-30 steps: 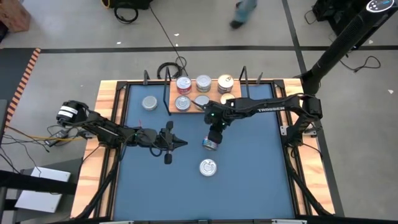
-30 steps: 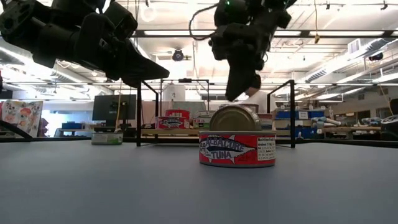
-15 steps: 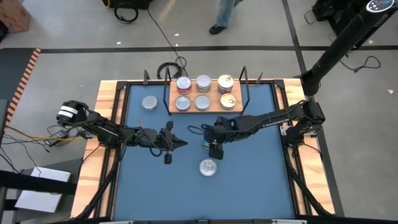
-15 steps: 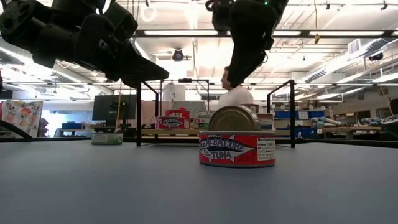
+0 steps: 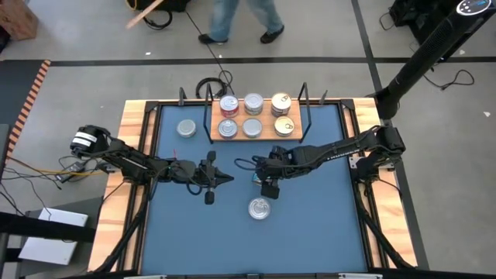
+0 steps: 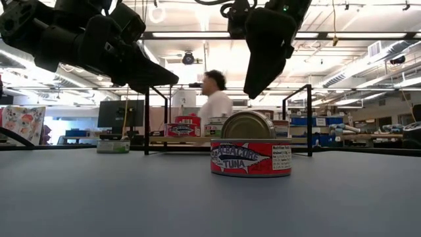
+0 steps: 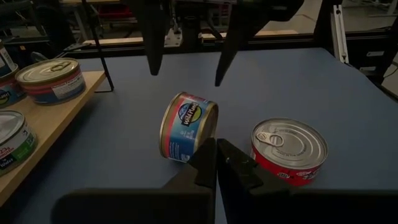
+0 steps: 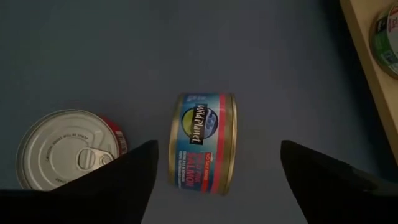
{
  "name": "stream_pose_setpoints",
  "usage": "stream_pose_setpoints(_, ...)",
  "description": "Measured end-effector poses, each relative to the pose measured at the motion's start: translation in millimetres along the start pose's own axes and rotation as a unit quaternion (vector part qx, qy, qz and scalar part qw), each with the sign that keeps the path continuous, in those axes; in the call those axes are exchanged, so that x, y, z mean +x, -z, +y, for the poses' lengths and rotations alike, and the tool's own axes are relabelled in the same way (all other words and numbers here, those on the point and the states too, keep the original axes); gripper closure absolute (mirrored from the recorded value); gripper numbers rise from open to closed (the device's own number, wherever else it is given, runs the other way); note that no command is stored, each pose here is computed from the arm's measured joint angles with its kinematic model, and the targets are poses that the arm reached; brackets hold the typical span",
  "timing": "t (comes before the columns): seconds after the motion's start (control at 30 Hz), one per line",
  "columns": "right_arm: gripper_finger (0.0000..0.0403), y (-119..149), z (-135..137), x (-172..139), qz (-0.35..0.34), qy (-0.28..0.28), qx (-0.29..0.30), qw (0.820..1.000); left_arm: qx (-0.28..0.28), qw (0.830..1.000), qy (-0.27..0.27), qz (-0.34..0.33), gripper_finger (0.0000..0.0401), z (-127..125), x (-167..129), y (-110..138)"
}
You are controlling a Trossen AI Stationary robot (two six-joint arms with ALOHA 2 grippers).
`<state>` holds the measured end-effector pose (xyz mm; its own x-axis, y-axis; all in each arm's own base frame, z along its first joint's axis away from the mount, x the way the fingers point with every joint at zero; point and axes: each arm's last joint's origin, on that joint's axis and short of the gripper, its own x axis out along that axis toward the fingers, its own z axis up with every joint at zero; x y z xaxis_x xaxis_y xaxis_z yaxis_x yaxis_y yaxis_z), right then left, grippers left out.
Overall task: Stack canned seafood by type on shelf
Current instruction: Stack the blue tuna can on top of the other blue tuna can on the shelf
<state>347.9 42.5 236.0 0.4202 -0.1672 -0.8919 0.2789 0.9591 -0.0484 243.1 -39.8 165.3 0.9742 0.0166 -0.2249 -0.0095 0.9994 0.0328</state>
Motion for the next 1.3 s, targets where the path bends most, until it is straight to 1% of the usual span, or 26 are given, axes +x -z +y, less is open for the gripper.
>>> stream_pose_setpoints(0.3, 0.0063, -1, 1, 0, -0.007, -0.002, -0.002, 1.000, 0.000, 1.000, 0.000, 0.000, 0.0387, 0, 0, 0)
stream_pose_setpoints(0.57, 0.0059, -2, 1, 0, -0.010, -0.004, -0.015, 1.000, 0.000, 1.000, 0.000, 0.000, 0.0387, 0, 0, 0)
stream_pose_setpoints(0.8, 0.0062, -1, 3, 0, -0.012, -0.006, -0.013, 1.000, 0.000, 1.000, 0.000, 0.000, 0.0387, 0, 0, 0)
stream_pose_setpoints(0.9, 0.0064, 3, 6, 6, -0.023, -0.010, -0.013, 1.000, 0.000, 1.000, 0.000, 0.000, 0.0387, 0, 0, 0)
stream_pose_setpoints(1.13, 0.0062, 17, 4, 21, -0.015, 0.002, -0.004, 1.000, 0.000, 1.000, 0.000, 0.000, 0.0387, 0, 0, 0)
stream_pose_setpoints(1.3, 0.0069, 22, 4, 28, -0.020, -0.005, -0.005, 1.000, 0.000, 1.000, 0.000, 0.000, 0.0387, 0, 0, 0)
